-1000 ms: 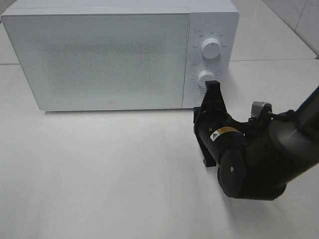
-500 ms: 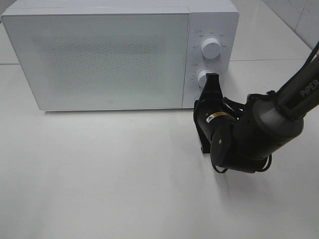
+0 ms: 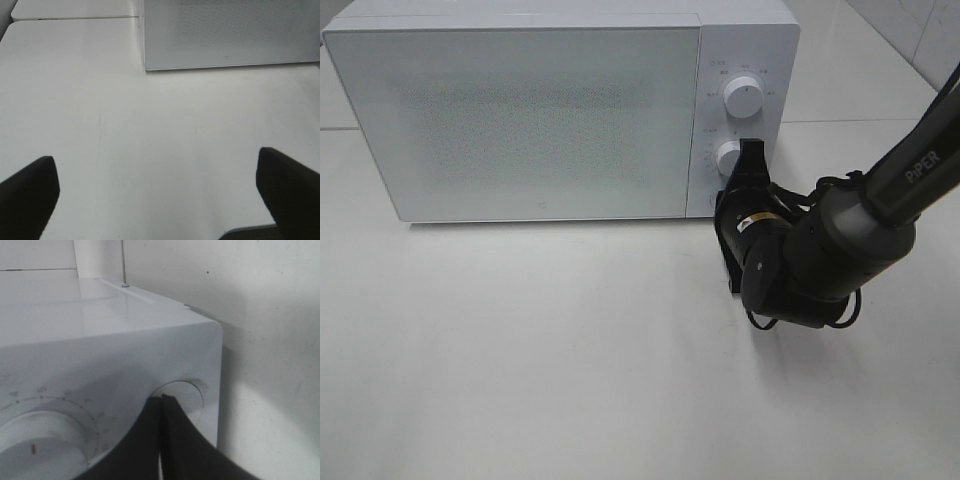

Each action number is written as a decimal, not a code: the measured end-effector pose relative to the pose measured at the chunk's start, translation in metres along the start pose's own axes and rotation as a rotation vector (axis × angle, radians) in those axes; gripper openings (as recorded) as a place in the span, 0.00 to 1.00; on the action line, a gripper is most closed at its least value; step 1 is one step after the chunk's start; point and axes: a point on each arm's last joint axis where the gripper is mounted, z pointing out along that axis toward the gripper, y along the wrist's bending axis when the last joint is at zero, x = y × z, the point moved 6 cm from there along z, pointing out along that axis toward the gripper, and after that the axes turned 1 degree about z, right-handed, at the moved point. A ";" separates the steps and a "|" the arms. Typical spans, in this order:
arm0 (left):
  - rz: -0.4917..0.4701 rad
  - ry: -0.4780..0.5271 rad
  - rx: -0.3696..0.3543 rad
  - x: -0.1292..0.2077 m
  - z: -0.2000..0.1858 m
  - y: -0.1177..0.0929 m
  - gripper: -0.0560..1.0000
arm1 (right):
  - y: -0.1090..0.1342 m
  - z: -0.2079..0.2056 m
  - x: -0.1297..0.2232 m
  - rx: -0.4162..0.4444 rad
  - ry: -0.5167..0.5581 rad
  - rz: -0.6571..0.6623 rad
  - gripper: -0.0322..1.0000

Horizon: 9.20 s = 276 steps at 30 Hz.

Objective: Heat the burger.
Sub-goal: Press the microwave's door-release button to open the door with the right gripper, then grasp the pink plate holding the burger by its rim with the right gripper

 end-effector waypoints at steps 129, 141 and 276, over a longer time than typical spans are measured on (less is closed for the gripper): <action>0.000 0.000 0.000 0.000 0.000 0.000 0.99 | 0.021 -0.149 0.012 0.150 0.643 -1.125 0.03; 0.000 0.000 0.000 0.000 0.000 0.000 0.99 | 0.020 -0.170 0.025 0.122 0.852 -1.330 0.04; 0.000 0.000 0.000 0.000 0.000 0.000 0.99 | 0.056 0.042 0.192 -0.431 0.955 -3.014 0.77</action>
